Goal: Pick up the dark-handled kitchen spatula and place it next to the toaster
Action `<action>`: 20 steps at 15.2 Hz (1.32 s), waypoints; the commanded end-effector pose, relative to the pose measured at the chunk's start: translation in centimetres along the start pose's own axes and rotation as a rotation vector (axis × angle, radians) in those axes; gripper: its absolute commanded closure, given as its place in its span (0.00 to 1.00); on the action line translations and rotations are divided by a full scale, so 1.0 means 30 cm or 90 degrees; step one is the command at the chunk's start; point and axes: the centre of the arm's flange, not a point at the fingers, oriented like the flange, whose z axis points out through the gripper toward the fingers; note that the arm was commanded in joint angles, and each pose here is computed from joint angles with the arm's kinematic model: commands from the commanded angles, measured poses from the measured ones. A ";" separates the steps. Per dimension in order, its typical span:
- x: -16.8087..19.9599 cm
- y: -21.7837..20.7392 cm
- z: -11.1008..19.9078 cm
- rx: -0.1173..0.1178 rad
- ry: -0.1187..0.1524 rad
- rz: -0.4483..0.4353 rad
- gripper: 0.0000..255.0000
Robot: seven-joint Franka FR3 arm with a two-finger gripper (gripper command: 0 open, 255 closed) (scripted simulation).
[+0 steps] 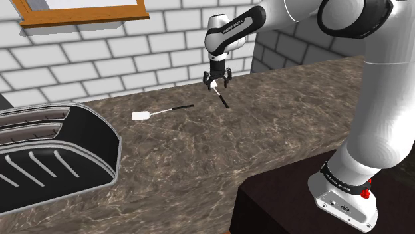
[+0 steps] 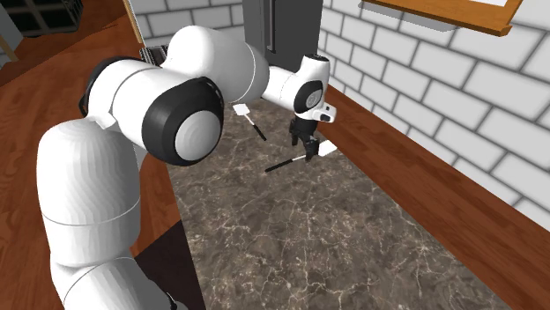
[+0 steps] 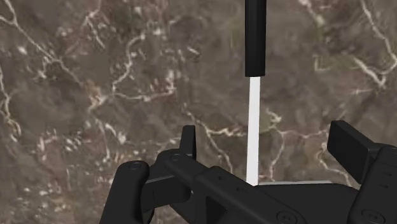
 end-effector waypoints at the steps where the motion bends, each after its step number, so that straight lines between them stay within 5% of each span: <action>1: 0.002 0.001 0.045 0.000 0.000 0.000 0.00; 9: 0.002 0.001 0.045 0.000 0.000 0.000 0.00; 10: 0.002 0.001 0.045 0.000 0.000 0.000 1.00; 20: 0.000 0.001 0.027 0.000 0.000 0.000 1.00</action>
